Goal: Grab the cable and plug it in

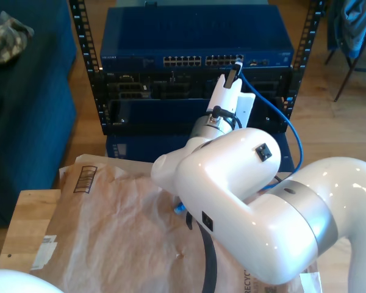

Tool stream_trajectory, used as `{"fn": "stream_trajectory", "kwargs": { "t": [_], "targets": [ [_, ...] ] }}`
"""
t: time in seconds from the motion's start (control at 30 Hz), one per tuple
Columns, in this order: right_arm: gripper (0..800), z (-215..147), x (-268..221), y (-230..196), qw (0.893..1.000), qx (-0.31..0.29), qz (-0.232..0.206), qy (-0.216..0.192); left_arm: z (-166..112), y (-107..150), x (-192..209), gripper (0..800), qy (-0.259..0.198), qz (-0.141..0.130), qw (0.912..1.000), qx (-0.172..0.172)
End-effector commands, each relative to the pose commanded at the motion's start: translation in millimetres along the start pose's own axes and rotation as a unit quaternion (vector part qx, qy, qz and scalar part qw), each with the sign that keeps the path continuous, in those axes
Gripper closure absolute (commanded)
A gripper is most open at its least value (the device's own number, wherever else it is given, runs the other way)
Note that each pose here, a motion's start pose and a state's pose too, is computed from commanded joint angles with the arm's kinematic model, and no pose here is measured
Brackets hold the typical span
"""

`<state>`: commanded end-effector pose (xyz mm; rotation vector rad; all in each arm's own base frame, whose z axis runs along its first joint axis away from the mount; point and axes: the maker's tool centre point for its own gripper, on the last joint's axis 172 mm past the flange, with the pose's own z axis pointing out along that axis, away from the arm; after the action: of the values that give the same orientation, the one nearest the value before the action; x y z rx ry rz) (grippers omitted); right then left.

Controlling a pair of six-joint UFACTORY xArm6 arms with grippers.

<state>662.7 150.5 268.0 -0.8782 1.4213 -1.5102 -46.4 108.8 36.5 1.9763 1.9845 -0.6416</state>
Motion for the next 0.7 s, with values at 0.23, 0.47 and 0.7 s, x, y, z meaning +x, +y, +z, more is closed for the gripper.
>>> {"fn": "stream_trajectory", "kwargs": {
  "t": [0.23, 0.47, 0.7],
  "targets": [
    [800, -6.1, 4.0, -4.2, 1.0, 0.013, 0.011, 0.006, 0.0, 0.0, 0.0, 0, 0.0, 0.0, 1.0, 0.0],
    [800, -7.2, 5.4, -4.9, 1.0, 0.016, 0.01, 0.008, 0.0, 0.0, 0.0, 0, 0.0, 0.0, 1.0, 0.0],
    [800, -0.5, 9.1, -5.3, 1.0, 0.015, 0.013, 0.012, 0.0, 0.0, 0.0, 0, 0.0, 0.0, 1.0, 0.0]
  ]
}}
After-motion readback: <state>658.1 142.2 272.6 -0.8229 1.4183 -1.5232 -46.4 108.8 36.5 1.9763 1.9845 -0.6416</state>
